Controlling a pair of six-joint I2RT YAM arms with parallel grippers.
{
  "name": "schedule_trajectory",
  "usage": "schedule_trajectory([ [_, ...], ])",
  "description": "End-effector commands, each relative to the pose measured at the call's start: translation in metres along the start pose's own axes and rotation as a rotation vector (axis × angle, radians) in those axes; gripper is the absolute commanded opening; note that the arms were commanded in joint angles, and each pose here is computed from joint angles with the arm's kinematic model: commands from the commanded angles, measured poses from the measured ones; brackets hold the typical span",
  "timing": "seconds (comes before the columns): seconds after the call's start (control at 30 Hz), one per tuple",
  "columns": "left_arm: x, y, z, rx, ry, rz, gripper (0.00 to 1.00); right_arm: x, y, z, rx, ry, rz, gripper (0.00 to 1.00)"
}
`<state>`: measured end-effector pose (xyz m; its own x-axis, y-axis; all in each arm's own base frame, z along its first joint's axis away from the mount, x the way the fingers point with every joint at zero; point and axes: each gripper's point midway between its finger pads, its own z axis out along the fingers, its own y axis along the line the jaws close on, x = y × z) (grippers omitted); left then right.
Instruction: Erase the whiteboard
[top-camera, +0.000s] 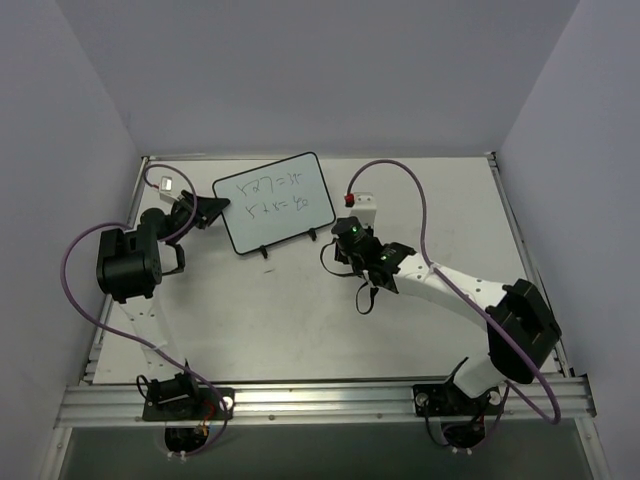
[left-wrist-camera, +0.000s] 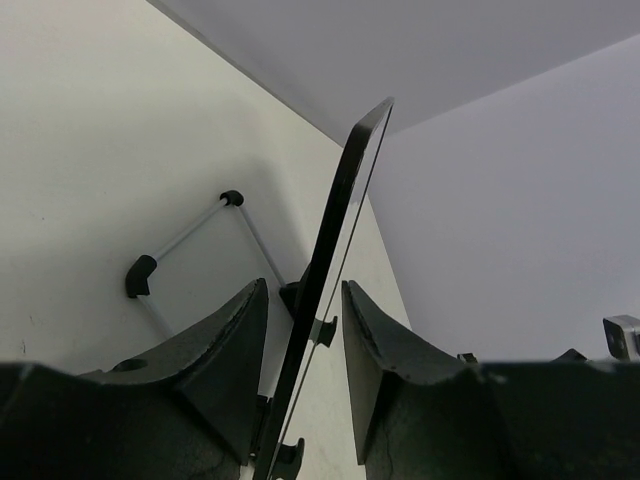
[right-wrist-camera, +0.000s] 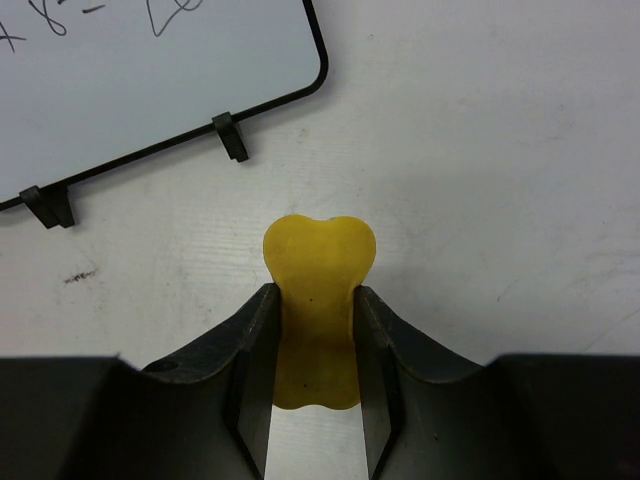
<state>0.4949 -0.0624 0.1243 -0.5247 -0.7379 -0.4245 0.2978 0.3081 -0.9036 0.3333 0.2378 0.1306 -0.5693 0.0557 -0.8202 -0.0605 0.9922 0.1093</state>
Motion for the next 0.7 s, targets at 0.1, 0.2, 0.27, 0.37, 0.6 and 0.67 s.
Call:
schedule_trajectory([
  [0.1, -0.020, -0.052, -0.003, 0.203, -0.058, 0.280, 0.41, -0.035, 0.020, 0.010, -0.018, -0.076, 0.003, 0.10],
  [0.2, -0.018, -0.050, -0.003, 0.202, -0.054, 0.283, 0.38, -0.044, 0.030, 0.021, -0.033, -0.093, 0.003, 0.10],
  [0.27, -0.017, -0.050, -0.003, 0.203, -0.048, 0.288, 0.37, -0.050, 0.038, 0.028, -0.053, -0.108, 0.012, 0.09],
  [0.37, -0.015, -0.049, -0.003, 0.203, -0.044, 0.293, 0.34, -0.056, 0.047, 0.045, -0.072, -0.126, 0.025, 0.09],
  [0.6, -0.012, -0.046, -0.002, 0.202, -0.036, 0.304, 0.29, -0.060, 0.063, 0.088, -0.124, -0.138, 0.036, 0.07],
  [0.67, -0.011, -0.045, -0.002, 0.200, -0.035, 0.302, 0.27, -0.069, 0.068, 0.095, -0.139, -0.161, 0.041, 0.07],
])
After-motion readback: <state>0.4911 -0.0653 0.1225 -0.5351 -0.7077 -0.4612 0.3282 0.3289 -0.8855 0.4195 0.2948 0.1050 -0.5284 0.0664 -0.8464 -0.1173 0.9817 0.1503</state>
